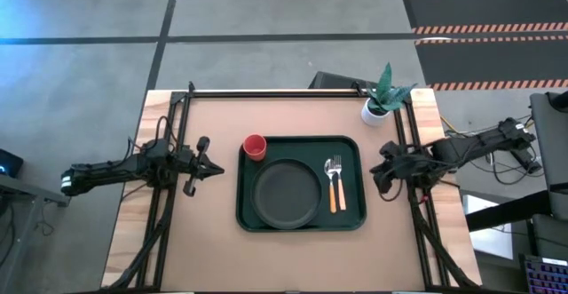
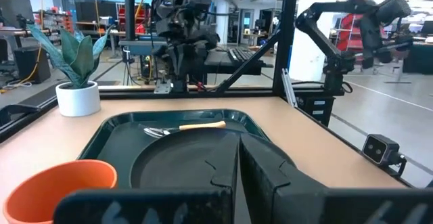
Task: Pick and place plate/cup/fork/spoon on tray
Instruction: Adjust the black serving tray
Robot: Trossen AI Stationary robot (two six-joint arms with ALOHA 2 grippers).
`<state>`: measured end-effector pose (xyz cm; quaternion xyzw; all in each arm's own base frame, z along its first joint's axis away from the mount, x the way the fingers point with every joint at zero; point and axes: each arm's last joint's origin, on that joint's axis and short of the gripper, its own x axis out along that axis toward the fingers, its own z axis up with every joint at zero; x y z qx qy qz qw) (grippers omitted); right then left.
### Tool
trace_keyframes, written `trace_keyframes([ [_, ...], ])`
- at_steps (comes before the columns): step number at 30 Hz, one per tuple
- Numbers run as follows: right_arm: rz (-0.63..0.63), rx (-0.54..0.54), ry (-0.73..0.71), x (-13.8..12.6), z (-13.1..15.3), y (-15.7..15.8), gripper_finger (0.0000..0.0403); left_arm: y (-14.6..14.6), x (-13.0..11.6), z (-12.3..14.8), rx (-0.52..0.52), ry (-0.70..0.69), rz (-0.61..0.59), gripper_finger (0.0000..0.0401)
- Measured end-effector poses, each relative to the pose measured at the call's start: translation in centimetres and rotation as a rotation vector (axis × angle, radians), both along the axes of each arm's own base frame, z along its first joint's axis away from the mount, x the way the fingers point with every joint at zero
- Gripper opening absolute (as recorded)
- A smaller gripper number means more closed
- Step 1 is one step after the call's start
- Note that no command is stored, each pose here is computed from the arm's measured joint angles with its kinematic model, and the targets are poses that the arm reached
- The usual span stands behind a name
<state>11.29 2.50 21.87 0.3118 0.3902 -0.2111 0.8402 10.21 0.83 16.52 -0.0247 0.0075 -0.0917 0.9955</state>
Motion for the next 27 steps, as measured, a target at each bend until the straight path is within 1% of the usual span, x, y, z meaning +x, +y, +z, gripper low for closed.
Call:
trace_keyframes([
  [2,-0.055,0.018,0.136,-0.2,0.9,0.0,0.0009,0.0,0.0,0.0,0.001,-0.003,0.000,0.0000],
  [5,-0.106,0.064,0.243,-0.1,1.9,0.2,0.0009,0.0,0.0,0.0,0.001,-0.002,0.000,0.0000],
  [8,-0.122,0.119,0.245,0.2,2.0,0.4,0.0009,0.0,0.0,0.0,0.001,-0.003,0.000,0.0000],
  [11,-0.158,0.175,0.262,0.2,1.3,0.5,0.0009,0.0,0.0,0.0,0.001,-0.003,0.000,0.0000],
  [15,-0.163,0.254,0.257,0.6,-0.6,0.8,0.0009,0.0,0.0,0.0,0.004,-0.003,0.000,0.0000],
  [20,-0.159,0.323,0.182,1.3,-3.4,1.1,0.0009,0.0,0.0,0.0,0.009,-0.004,0.000,0.0000],
  [23,-0.173,0.364,0.186,1.1,-4.9,1.1,0.0009,0.0,0.0,0.0,0.009,-0.005,0.000,0.0000],
  [27,-0.207,0.396,0.223,0.7,-6.1,1.0,0.0009,0.0,0.0,0.0,0.008,-0.004,0.000,0.0000],
])
